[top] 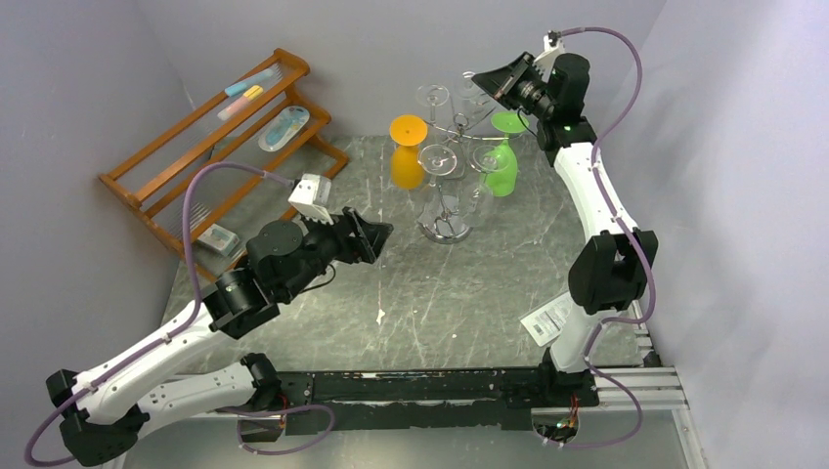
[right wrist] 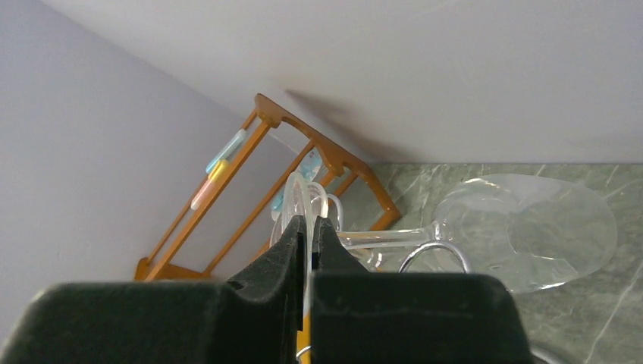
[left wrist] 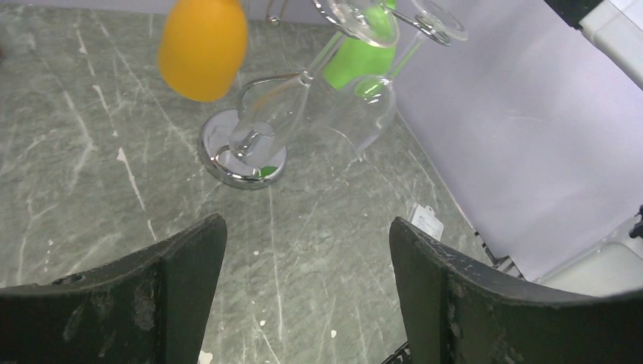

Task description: Place the wine glass upside down on the wine glass rack

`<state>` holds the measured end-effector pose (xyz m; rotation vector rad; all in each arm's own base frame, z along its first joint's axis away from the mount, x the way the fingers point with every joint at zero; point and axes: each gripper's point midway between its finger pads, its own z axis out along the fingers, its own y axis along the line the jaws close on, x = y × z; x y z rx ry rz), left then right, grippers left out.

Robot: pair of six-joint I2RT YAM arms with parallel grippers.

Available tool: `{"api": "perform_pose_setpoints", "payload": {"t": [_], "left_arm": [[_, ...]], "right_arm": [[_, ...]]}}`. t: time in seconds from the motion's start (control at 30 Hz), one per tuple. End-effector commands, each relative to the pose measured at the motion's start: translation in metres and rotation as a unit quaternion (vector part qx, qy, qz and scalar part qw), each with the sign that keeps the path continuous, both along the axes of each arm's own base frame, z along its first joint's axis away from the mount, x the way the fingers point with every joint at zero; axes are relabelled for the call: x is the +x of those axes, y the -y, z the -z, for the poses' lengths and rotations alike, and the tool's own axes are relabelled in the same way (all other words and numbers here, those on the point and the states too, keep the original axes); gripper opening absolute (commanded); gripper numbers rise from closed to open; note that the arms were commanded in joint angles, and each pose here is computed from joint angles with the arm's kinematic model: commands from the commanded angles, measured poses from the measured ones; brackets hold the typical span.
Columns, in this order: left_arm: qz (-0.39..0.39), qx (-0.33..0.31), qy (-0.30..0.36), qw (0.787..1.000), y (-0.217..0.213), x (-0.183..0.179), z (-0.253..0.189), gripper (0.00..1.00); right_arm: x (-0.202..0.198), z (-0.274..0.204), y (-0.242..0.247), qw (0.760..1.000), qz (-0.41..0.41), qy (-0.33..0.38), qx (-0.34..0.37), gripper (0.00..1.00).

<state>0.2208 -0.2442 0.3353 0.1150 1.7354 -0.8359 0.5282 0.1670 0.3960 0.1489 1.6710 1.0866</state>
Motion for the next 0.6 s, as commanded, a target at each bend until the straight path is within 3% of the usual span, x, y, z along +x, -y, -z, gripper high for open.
{"api": "perform_pose_setpoints", "payload": {"t": [0.0,0.57], "left_arm": [[-0.055,0.008,-0.014,0.998,-0.021,0.006,0.008,0.83],[-0.087,0.004,-0.017,0.996,-0.037,0.006,0.006,0.83]], "right_arm": [[-0.003,-0.011,-0.007,1.000,-0.017,-0.002,0.005,0.00],[-0.016,-0.006,0.000,0.999,0.017,-0.042,-0.013,0.00]]}}
